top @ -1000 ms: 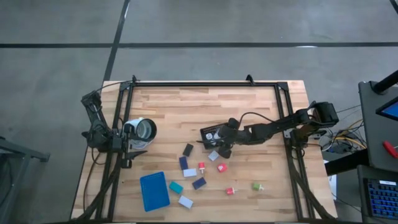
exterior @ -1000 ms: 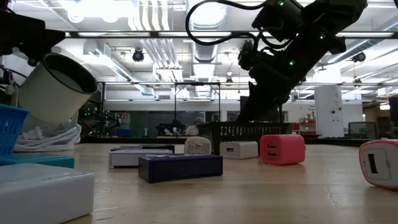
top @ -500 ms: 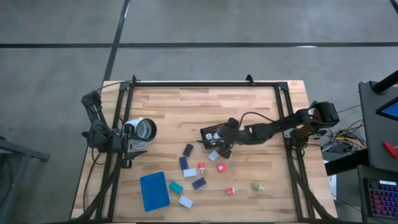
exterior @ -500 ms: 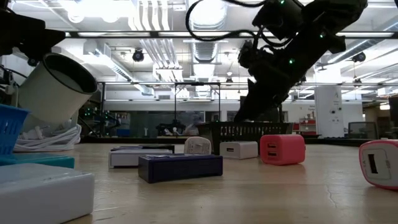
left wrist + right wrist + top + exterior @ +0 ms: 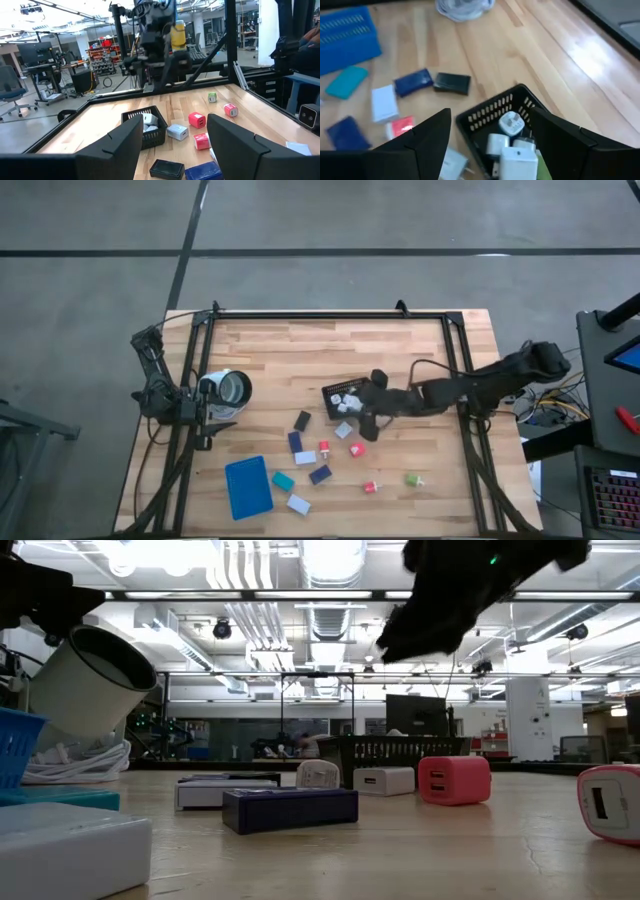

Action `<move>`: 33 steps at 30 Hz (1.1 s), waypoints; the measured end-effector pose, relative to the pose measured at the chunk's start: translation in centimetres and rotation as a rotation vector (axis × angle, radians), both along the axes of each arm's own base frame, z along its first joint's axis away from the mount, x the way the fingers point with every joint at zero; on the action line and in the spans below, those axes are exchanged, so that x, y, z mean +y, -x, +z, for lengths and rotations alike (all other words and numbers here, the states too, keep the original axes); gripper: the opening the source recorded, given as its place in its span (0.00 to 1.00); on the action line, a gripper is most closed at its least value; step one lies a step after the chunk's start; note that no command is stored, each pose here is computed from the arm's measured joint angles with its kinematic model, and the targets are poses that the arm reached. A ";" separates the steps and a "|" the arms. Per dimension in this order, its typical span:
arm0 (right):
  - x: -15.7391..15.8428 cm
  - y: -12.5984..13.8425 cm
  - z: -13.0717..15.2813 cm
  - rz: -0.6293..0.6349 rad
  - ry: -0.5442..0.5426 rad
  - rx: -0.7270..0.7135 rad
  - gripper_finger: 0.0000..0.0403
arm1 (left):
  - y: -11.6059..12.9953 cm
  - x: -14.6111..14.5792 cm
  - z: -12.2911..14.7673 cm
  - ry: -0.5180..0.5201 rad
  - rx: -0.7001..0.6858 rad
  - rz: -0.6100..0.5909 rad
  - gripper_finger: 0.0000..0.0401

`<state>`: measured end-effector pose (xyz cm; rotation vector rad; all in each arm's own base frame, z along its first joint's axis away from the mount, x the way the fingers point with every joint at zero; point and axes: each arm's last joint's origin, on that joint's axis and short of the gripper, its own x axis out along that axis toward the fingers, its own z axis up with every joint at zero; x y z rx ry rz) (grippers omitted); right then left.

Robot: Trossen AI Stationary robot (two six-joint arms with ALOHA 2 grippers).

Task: Pick & Place Office items
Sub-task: Put the green charger adapter into the black bin

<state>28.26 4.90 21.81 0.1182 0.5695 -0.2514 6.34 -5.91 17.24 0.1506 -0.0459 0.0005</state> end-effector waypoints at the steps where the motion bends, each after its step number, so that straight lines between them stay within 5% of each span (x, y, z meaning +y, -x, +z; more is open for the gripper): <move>1: 0.5 0.3 0.4 0.000 0.005 -0.015 0.67 | 0.0 0.0 0.0 0.000 0.000 0.000 0.56; 10: 5.9 3.7 1.9 0.035 0.021 -0.066 0.67 | 0.0 0.0 0.0 -0.001 0.000 0.000 0.56; 24: 10.8 8.5 0.4 -0.089 -0.245 0.066 0.67 | 0.0 0.0 0.0 0.000 0.000 0.000 0.56; 33: 13.9 8.9 0.0 -0.205 -0.442 0.493 0.66 | 0.0 0.0 0.0 0.000 0.000 0.000 0.56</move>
